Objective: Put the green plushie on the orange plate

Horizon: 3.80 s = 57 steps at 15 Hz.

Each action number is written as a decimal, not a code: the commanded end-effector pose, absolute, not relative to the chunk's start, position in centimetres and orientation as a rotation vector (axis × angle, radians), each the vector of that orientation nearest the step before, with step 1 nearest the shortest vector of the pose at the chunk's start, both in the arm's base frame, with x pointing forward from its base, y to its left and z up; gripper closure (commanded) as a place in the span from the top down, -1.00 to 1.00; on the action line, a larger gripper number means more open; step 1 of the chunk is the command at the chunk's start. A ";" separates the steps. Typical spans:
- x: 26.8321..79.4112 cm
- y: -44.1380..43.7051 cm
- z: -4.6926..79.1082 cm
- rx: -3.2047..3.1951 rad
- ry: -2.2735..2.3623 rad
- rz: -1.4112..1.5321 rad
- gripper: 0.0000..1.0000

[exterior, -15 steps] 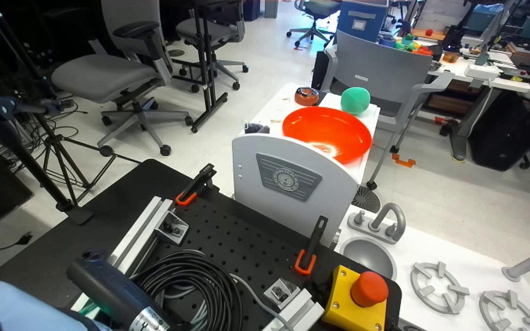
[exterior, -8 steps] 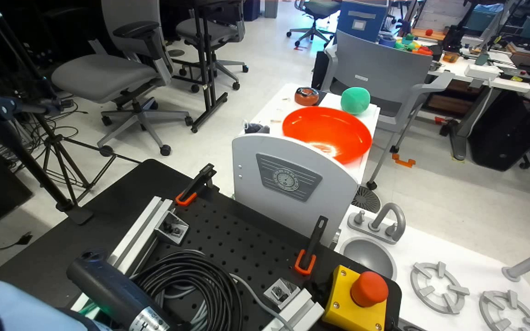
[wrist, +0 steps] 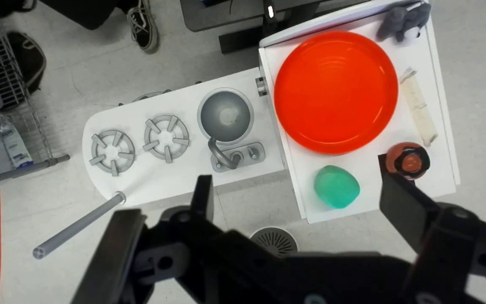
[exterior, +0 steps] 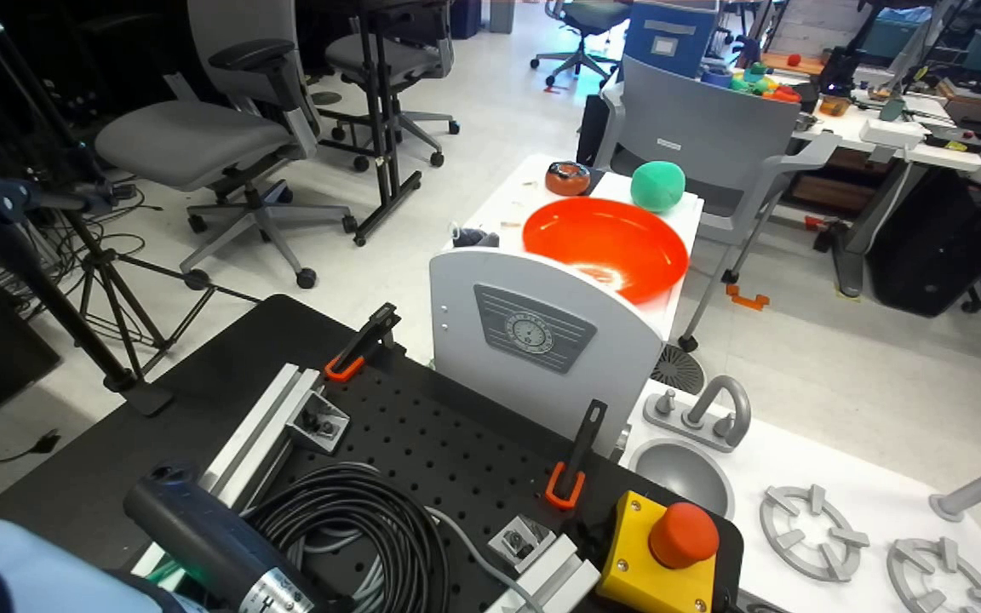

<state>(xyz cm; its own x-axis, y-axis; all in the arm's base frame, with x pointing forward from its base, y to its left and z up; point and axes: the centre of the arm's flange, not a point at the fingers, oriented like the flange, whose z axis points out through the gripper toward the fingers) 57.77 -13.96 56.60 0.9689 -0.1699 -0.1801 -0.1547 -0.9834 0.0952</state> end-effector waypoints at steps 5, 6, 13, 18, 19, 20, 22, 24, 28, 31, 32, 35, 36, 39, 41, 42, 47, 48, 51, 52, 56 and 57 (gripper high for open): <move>57.9 -9.7 58.3 3.062 -0.151 -0.180 1.00; 57.9 -9.2 58.4 3.075 -0.132 -0.176 1.00; 59.0 -7.7 58.1 3.210 -0.152 -0.048 1.00; 60.1 -9.4 57.4 3.108 -0.315 0.077 1.00; 60.3 -9.7 57.3 3.085 -0.344 0.103 1.00; 60.5 -10.0 57.2 3.068 -0.370 0.121 1.00; 61.0 -10.4 56.8 3.059 -0.382 0.115 1.00; 61.5 -10.5 56.4 3.094 -0.357 0.072 1.00; 62.8 -10.8 55.5 3.130 -0.350 0.000 1.00; 64.0 -11.2 54.6 3.129 -0.370 -0.055 1.00; 64.6 -11.5 54.3 3.125 -0.384 -0.076 1.00; 65.9 -12.2 53.5 3.103 -0.420 -0.118 1.00; 66.5 -12.3 53.3 3.097 -0.439 -0.121 1.00; 67.8 -12.4 53.1 3.091 -0.483 -0.081 1.00; 68.1 -12.1 53.2 3.089 -0.491 -0.034 1.00; 68.3 -12.0 53.3 3.086 -0.489 -0.012 1.00; 69.3 -11.7 53.4 3.102 -0.494 0.048 1.00; 69.5 -11.6 53.3 3.104 -0.481 0.060 1.00; 69.6 -11.0 52.9 3.140 -0.441 0.048 1.00; 69.7 -10.7 52.8 3.146 -0.411 0.055 1.00; 69.1 -9.7 52.6 3.145 -0.284 0.036 1.00; 68.9 -9.5 52.7 3.150 -0.262 0.029 1.00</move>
<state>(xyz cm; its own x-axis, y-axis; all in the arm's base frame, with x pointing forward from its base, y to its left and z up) 68.91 -9.93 52.16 0.9760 -0.2172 0.0149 -0.2170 -0.9761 -0.0149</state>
